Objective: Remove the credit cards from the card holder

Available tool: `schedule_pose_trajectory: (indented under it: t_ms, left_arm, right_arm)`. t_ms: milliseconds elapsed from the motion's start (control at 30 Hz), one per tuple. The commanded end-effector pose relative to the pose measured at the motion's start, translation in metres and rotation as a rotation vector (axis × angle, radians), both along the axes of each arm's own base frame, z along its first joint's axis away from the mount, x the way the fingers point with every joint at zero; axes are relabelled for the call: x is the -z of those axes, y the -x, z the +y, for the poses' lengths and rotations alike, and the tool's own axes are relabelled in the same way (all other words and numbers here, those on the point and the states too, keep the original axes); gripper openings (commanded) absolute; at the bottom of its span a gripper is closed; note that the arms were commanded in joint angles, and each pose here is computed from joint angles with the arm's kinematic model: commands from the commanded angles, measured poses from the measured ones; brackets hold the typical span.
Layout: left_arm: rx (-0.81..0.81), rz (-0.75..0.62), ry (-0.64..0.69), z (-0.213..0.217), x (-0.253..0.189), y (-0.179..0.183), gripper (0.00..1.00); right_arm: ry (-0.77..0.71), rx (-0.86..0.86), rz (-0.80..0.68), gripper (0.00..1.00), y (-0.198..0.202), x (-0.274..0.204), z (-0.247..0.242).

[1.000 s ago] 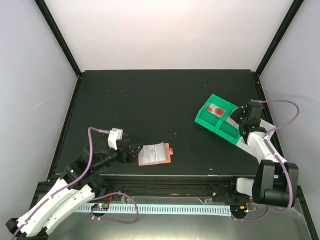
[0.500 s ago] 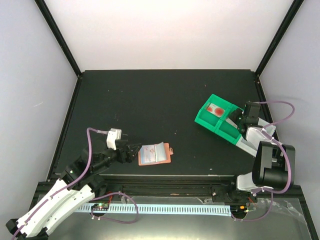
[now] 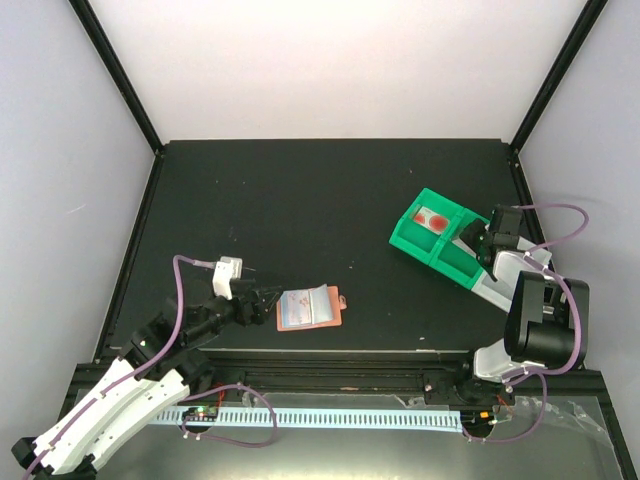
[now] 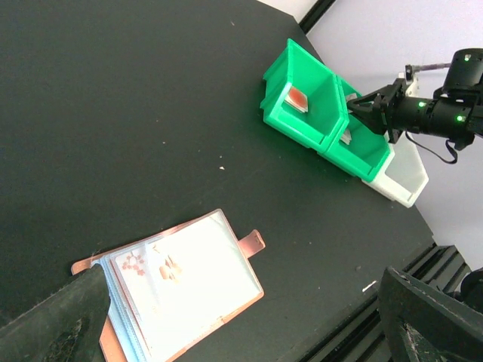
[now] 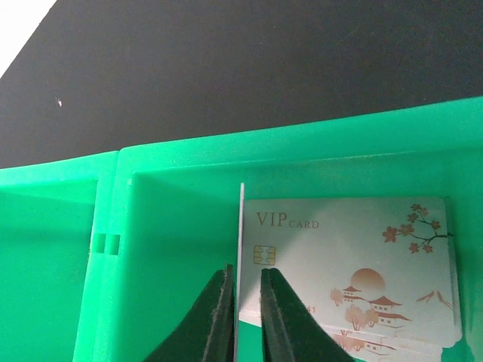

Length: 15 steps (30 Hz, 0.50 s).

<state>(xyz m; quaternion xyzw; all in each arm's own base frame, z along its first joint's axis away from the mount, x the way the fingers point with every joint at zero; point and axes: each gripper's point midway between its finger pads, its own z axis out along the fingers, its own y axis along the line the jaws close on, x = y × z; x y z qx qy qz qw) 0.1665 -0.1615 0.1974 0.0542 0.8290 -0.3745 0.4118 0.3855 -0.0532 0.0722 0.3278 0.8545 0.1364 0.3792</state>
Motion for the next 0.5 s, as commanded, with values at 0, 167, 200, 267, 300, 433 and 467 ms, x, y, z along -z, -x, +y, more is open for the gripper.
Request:
schedule_pose_trajectory:
  t_ms: [0, 167, 200, 267, 300, 433, 467]
  left_arm:
    - [-0.015, 0.001, 0.010, 0.001, -0.004, -0.001, 0.99]
    - [-0.015, 0.006, 0.009, 0.000, -0.002, -0.002, 0.99]
    - [-0.015, 0.005, 0.011, 0.000, -0.003, -0.002, 0.99]
    - [-0.015, 0.007, 0.011, 0.000, -0.002, -0.002, 0.99]
    - [-0.015, 0.008, 0.013, 0.000, -0.002, -0.002, 0.99]
    - [-0.016, 0.012, 0.011, 0.000, -0.001, -0.002, 0.99]
    - [-0.016, 0.012, 0.010, 0.000, -0.001, -0.002, 0.99]
  right_arm:
    - [0.022, -0.006, -0.027, 0.16, -0.009, -0.012, -0.005]
    - [0.050, 0.001, -0.018, 0.18, -0.009, -0.016, -0.009]
    - [0.057, 0.002, -0.012, 0.18, -0.008, -0.016, -0.010]
    - [0.072, 0.009, -0.005, 0.18, -0.007, -0.018, -0.012]
    - [0.080, 0.013, -0.001, 0.18, -0.006, -0.019, -0.014]
    - [0.120, 0.035, 0.021, 0.15, -0.003, -0.022, -0.021]
    - [0.128, 0.038, 0.023, 0.14, -0.002, -0.022, -0.023]
